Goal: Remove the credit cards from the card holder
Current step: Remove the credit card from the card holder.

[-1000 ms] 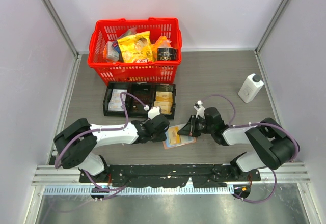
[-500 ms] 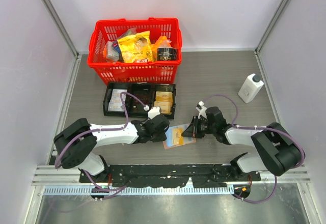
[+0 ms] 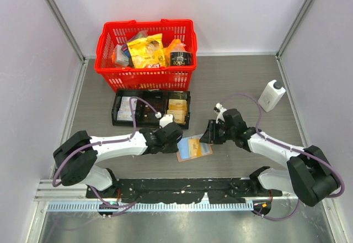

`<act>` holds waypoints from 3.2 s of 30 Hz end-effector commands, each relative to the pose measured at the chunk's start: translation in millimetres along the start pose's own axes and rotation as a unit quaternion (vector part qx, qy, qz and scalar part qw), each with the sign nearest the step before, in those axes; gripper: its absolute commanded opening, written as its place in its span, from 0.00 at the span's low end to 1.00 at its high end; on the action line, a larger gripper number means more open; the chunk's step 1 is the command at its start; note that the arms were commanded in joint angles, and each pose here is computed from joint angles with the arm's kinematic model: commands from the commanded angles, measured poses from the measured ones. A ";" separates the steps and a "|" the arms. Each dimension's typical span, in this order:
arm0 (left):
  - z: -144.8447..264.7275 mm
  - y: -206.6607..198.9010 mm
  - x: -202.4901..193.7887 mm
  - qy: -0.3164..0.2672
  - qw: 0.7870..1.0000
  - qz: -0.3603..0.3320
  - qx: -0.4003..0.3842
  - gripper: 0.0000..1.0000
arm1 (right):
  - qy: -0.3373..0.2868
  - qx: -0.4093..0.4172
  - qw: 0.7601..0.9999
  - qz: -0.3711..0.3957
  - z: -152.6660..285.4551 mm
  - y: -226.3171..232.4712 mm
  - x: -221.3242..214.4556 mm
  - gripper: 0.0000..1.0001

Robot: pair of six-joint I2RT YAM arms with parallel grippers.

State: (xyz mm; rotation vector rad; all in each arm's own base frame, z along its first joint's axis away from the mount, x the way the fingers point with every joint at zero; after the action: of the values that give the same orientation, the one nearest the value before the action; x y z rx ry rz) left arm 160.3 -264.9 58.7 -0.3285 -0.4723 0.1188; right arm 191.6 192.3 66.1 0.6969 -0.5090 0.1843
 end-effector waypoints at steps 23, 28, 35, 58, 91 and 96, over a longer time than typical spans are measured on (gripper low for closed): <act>8.8 -84.5 5.7 0.041 0.989 -0.034 -0.136 0.28 | 0.009 0.003 1.000 0.029 -10.3 3.4 19.0 0.40; -5.8 -70.2 -5.8 0.067 0.992 -0.057 -0.090 0.28 | 0.009 0.001 1.000 0.028 -9.0 4.3 20.5 0.40; -20.3 -39.7 -16.8 0.080 0.992 -0.092 -0.017 0.27 | 0.011 0.002 1.000 0.029 -10.6 4.7 22.6 0.40; -34.1 -9.2 -34.9 0.097 0.989 -0.107 0.019 0.25 | 0.043 0.042 0.998 0.034 -37.5 4.5 20.3 0.40; 60.6 -59.8 69.0 -0.065 0.991 0.000 -0.115 0.53 | -0.151 -0.060 0.986 0.027 63.0 22.7 84.1 0.01; 97.5 -28.9 117.9 -0.122 0.984 0.041 -0.121 0.66 | -0.262 -0.041 0.964 -0.024 89.3 43.7 114.3 0.01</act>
State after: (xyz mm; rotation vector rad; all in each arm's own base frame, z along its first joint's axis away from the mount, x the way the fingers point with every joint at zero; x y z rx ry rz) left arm 199.3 -275.6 156.3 -0.5490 -0.6059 0.1080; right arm 222.6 167.9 157.3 0.6209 -0.8168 0.0992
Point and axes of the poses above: each gripper's point midway between its finger pads, its own z axis back along the fingers, its own y axis along the line the jaws close on, x = y × z, the point moved 3 cm from there along z, back along the fingers, and after that the axes turned 6 degrees about z, right-handed, at the moved point
